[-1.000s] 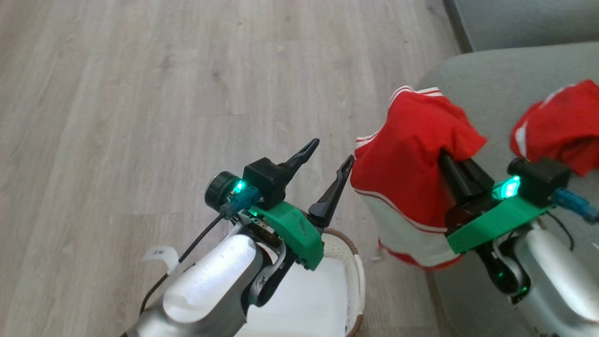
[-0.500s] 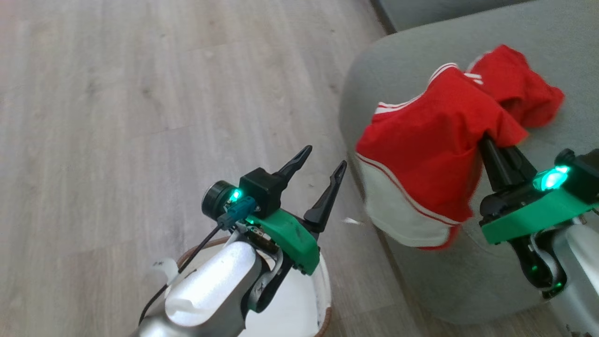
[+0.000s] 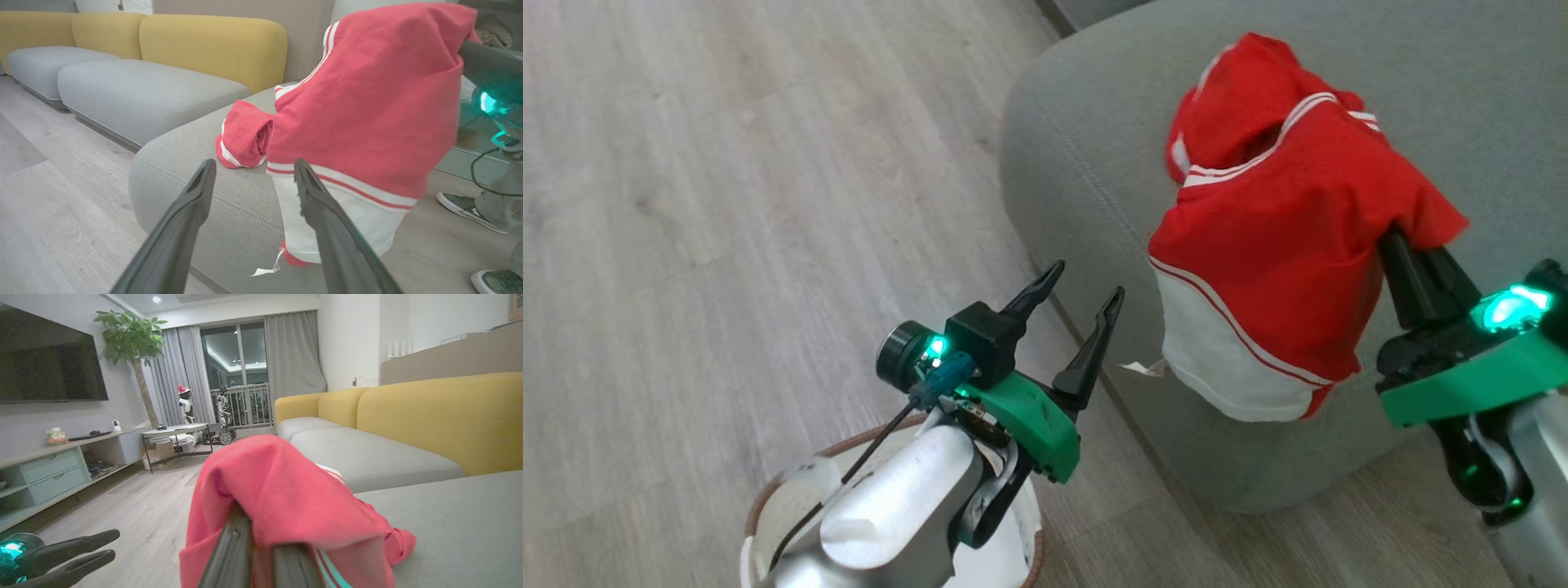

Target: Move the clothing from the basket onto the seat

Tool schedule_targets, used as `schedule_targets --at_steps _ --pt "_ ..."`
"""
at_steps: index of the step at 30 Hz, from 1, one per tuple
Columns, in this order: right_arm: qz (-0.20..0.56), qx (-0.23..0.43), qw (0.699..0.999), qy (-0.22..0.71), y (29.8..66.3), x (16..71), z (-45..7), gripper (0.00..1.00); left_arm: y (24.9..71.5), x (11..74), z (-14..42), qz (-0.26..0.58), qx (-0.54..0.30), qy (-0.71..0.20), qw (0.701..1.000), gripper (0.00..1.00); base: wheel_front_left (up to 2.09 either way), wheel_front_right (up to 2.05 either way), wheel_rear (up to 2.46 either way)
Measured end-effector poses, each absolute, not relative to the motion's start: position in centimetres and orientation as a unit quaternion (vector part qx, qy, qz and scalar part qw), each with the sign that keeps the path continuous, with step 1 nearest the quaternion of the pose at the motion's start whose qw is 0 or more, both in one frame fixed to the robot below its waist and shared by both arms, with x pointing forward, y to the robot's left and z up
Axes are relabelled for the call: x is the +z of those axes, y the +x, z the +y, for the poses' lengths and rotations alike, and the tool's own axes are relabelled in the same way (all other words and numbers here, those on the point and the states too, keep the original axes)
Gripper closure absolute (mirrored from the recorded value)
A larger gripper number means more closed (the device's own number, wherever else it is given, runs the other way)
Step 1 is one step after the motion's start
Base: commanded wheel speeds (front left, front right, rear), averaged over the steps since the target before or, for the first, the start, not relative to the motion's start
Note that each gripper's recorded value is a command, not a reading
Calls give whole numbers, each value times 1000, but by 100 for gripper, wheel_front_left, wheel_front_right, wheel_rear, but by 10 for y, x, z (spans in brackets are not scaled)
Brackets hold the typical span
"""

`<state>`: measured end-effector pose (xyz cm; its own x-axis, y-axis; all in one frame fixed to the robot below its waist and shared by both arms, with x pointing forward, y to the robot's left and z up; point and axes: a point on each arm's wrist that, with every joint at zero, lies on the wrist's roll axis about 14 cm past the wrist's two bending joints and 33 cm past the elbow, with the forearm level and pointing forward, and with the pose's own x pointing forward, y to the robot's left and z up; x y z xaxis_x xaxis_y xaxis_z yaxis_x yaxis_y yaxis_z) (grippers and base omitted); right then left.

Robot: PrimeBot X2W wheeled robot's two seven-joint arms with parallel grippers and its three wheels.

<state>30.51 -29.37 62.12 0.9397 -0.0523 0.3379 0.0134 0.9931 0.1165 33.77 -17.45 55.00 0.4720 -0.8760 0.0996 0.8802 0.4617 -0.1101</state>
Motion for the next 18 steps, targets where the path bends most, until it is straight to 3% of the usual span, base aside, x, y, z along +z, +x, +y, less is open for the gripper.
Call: schedule_targets --at_steps 18 --pt "-185 -56 979 60 296 631 -320 100 338 540 -192 -4 -531 -79 844 0 0 0 0"
